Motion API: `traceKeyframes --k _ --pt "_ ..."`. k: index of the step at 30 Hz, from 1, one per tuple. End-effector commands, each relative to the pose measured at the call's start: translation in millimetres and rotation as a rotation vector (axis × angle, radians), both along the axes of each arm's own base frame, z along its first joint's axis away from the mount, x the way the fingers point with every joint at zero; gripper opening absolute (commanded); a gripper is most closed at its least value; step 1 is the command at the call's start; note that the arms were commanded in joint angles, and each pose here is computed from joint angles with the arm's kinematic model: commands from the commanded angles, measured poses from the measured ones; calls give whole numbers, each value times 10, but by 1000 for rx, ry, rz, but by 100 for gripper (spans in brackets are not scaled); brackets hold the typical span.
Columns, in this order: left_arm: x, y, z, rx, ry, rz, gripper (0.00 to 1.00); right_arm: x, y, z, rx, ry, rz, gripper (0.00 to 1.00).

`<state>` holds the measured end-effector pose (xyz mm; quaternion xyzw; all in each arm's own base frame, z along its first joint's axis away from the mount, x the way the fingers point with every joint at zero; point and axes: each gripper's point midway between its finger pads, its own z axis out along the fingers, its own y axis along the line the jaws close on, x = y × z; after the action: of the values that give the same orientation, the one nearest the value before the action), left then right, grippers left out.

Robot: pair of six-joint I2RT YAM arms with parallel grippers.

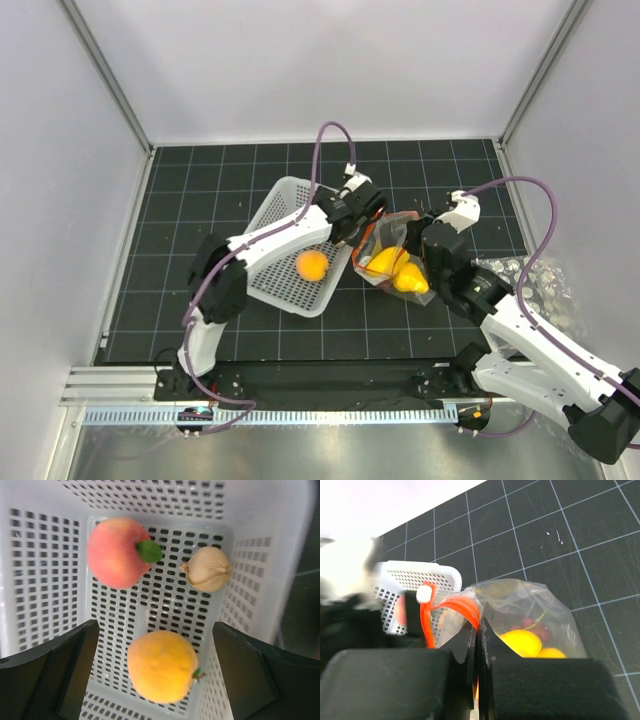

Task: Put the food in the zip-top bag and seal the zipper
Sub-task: Pick up the fake fruit from the bin.

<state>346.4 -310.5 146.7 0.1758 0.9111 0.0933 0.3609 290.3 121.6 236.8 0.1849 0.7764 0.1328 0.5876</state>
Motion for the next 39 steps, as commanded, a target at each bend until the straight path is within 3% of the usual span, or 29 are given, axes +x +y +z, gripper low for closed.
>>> traceKeyframes --k 1,5,8,14,17,21,28,39 --pt "64 131 -227 55 79 -1 100 53 18 115 32 -45 -11 4" --pt "-50 348 -411 71 111 13 100 61 34 95 35 -43 -6 4" --pt "-18 366 -411 -14 119 8 100 71 49 78 34 -40 -3 4" --pt "-64 361 -408 -58 144 2 100 74 66 59 32 -32 4 4" --pt "28 470 -396 -67 113 42 100 73 72 58 37 -34 6 5" --pt "257 385 -451 -210 73 11 100 82 77 47 36 -30 6 5" --pt "522 315 -606 -162 21 -24 100 86 124 35 38 -31 28 5" --pt "818 180 -702 -246 -31 -24 100 106 161 2 26 -21 42 5"
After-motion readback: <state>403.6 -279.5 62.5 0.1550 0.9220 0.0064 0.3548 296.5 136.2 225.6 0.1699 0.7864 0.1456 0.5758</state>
